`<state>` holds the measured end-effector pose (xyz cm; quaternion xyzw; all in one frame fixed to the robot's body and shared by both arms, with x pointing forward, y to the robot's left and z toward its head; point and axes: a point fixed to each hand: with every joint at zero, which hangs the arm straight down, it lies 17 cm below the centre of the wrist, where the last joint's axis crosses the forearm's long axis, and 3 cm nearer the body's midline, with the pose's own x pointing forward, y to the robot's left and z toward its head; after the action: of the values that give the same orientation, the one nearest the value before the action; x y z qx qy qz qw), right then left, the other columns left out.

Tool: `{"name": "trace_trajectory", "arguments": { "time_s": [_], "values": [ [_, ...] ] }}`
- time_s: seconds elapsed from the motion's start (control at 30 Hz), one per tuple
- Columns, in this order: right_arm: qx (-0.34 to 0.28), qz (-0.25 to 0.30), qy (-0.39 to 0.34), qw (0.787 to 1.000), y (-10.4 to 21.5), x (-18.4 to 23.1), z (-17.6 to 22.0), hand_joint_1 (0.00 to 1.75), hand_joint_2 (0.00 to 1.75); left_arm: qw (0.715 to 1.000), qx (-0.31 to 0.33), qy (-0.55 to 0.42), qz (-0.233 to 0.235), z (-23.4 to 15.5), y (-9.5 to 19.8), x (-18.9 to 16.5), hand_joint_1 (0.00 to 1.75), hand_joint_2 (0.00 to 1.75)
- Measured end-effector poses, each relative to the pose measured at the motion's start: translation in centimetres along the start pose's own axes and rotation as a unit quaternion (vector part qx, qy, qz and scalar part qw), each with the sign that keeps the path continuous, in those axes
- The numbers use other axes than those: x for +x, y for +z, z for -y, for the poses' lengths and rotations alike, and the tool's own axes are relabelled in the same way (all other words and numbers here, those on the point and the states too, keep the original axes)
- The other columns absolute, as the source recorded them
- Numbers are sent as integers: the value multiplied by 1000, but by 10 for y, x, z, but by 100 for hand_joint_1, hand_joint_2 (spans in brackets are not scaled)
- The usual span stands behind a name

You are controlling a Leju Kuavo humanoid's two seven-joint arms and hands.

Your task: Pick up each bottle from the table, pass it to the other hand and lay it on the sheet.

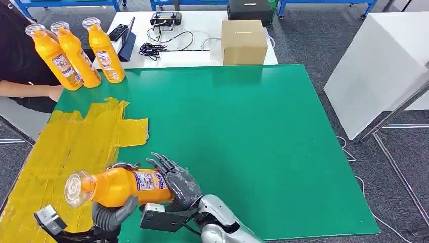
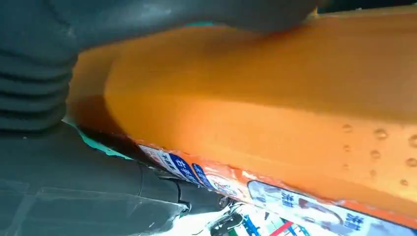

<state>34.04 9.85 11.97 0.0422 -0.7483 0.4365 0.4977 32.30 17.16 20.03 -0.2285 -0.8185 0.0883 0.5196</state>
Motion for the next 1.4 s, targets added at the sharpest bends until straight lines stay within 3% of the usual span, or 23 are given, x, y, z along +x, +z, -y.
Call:
{"name": "trace_trajectory", "arguments": {
  "time_s": [0.2, 0.3, 0.4, 0.5, 0.53, 0.63, 0.83, 1.4],
  "values": [
    [-57, 23, -4, 998, 22, 9, 25, 0, 0, 986, 45, -158, 29, -29, -5, 11, 175, 175],
    [-92, 33, -10, 995, 36, 16, 44, 0, 0, 954, 73, -286, 54, -49, -5, 22, 175, 175],
    [-123, 42, -26, 991, 49, 22, 61, 0, 0, 873, 94, -471, 84, -60, -8, 37, 175, 175],
    [-152, 51, -59, 985, 64, 24, 82, 0, 0, 737, 76, -663, 107, -62, -17, 41, 175, 175],
    [-157, 51, -65, 984, 68, 23, 86, 0, 0, 705, 68, -697, 112, -62, -19, 39, 175, 175],
    [-164, 57, -75, 982, 75, 24, 98, 0, 0, 638, 42, -762, 98, -75, -23, 23, 175, 175],
    [-165, 64, -83, 981, 77, 29, 105, 0, 0, 564, -8, -824, 47, -106, -20, -21, 175, 175],
    [-150, 64, -90, 982, 75, 30, 104, 0, 0, 521, -98, -845, -73, -163, 11, -102, 175, 175]
  ]
}}
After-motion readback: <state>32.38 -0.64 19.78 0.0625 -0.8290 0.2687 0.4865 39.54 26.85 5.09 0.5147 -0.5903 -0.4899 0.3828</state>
